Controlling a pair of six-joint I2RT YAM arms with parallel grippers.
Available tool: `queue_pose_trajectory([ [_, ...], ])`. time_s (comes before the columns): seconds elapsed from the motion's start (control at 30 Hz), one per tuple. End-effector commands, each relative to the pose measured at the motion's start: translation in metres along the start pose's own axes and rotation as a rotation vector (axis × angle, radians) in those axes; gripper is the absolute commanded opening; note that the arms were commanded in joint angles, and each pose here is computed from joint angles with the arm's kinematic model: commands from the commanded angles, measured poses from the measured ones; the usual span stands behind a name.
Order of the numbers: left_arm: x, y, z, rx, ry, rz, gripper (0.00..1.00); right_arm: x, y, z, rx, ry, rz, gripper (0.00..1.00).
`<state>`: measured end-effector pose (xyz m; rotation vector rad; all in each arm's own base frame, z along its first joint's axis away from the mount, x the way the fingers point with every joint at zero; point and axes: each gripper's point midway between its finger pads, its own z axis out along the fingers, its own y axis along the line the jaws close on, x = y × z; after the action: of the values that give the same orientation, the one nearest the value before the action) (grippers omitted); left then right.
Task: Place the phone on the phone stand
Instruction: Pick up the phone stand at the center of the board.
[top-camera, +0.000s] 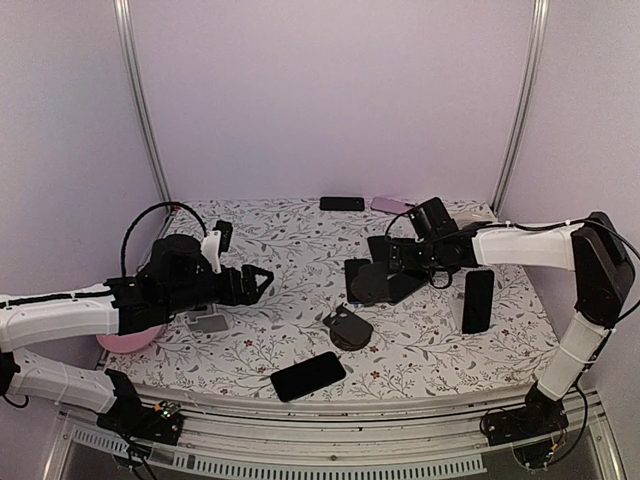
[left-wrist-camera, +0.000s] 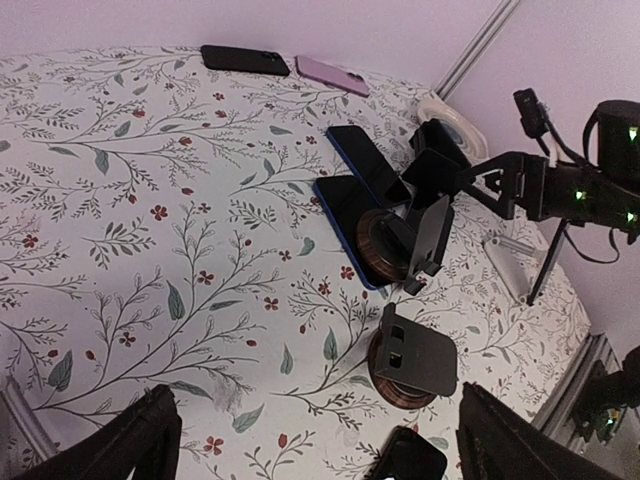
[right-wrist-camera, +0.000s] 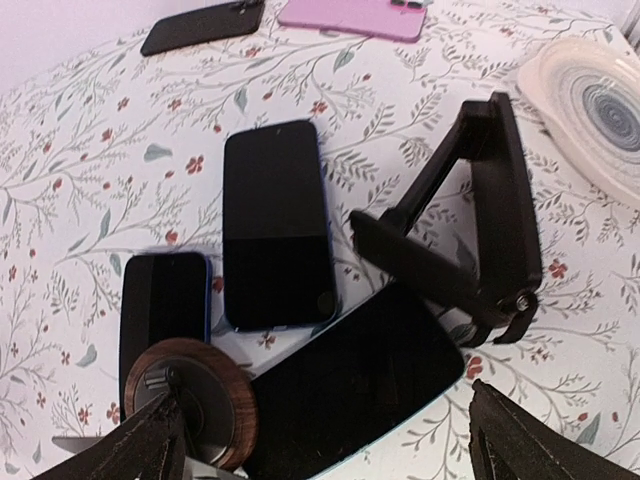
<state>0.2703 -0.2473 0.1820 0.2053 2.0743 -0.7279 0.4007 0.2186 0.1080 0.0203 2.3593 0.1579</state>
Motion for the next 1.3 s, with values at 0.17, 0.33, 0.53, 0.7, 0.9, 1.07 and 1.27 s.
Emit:
queue_pose_trajectory([
  [0.17, -0.001, -0.002, -0.005, -0.001, -0.008, 0.016, 0.97, -0.047, -0.032, 0.02, 0.118, -0.031, -0.056, 0.99],
  [0.33, 0.0, 0.0, -0.005, -0.005, -0.006, 0.013, 0.97, -0.049, -0.027, 0.04, 0.127, 0.016, -0.166, 0.9],
  [0.53, 0.001, -0.001, -0.005, -0.003, -0.003, 0.01, 0.97, -0.052, -0.03, 0.057, 0.113, 0.04, -0.218, 0.86],
  [0.7, 0.002, 0.0, -0.006, -0.004, -0.002, 0.009, 0.97, -0.048, -0.03, 0.069, 0.058, 0.077, -0.246, 0.86],
  [0.9, 0.003, 0.0, -0.003, -0.003, 0.004, 0.007, 0.97, -0.035, -0.03, 0.081, 0.028, 0.123, -0.261, 0.84],
  [1.07, 0.004, 0.0, -0.003, -0.004, 0.007, 0.006, 0.97, -0.027, -0.033, 0.089, 0.025, 0.149, -0.271, 0.82],
  [1.27, 0.003, -0.001, -0.003, -0.002, 0.008, 0.006, 0.97, -0.02, -0.034, 0.093, 0.02, 0.166, -0.278, 0.75],
])
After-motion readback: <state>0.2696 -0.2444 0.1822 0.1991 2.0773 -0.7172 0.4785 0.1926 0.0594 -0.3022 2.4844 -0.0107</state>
